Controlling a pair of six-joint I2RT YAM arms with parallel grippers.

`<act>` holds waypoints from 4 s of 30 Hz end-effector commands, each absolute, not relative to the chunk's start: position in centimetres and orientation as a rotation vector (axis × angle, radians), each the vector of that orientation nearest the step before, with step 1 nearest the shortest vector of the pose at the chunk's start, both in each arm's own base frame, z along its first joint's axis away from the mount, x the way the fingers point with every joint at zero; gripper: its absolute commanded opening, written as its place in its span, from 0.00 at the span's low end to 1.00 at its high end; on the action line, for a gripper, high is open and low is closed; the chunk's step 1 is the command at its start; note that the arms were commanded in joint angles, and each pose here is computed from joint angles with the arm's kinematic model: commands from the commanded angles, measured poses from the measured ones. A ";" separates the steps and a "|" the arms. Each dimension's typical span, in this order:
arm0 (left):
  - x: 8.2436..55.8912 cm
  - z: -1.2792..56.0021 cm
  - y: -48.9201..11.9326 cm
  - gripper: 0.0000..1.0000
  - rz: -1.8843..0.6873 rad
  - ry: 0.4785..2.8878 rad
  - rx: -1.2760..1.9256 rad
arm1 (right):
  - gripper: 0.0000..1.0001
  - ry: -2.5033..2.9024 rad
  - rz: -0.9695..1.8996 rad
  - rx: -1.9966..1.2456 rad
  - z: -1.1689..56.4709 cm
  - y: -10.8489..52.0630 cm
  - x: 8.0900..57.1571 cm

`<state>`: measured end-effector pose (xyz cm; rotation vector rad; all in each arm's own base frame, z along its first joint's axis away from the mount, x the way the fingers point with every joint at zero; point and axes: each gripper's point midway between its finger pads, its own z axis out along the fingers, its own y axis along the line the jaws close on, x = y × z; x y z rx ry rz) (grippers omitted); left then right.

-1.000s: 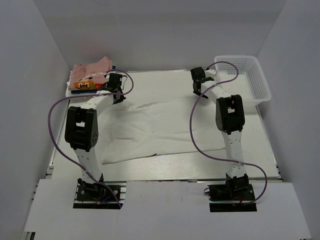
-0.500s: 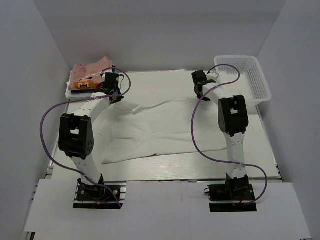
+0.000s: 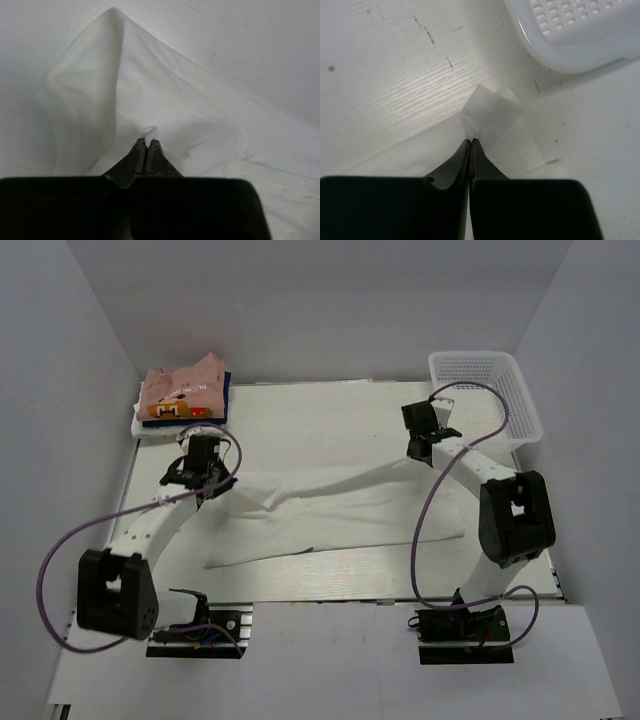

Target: Fold and stack the t-shirts

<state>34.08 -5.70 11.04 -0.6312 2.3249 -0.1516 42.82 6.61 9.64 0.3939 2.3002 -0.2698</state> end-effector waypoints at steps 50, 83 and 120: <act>36.1 1.6 -11.6 1.00 -0.420 2.574 -0.599 | 0.90 2.506 0.328 0.241 1.8 12.7 31.8; 68.0 8.2 -31.3 1.00 -0.974 1.873 -0.221 | 0.90 2.207 1.021 -1.500 8.1 32.4 7.0; 8.3 7.0 -23.5 0.95 -1.235 2.904 0.107 | 0.90 2.567 0.709 -0.211 6.5 19.3 9.8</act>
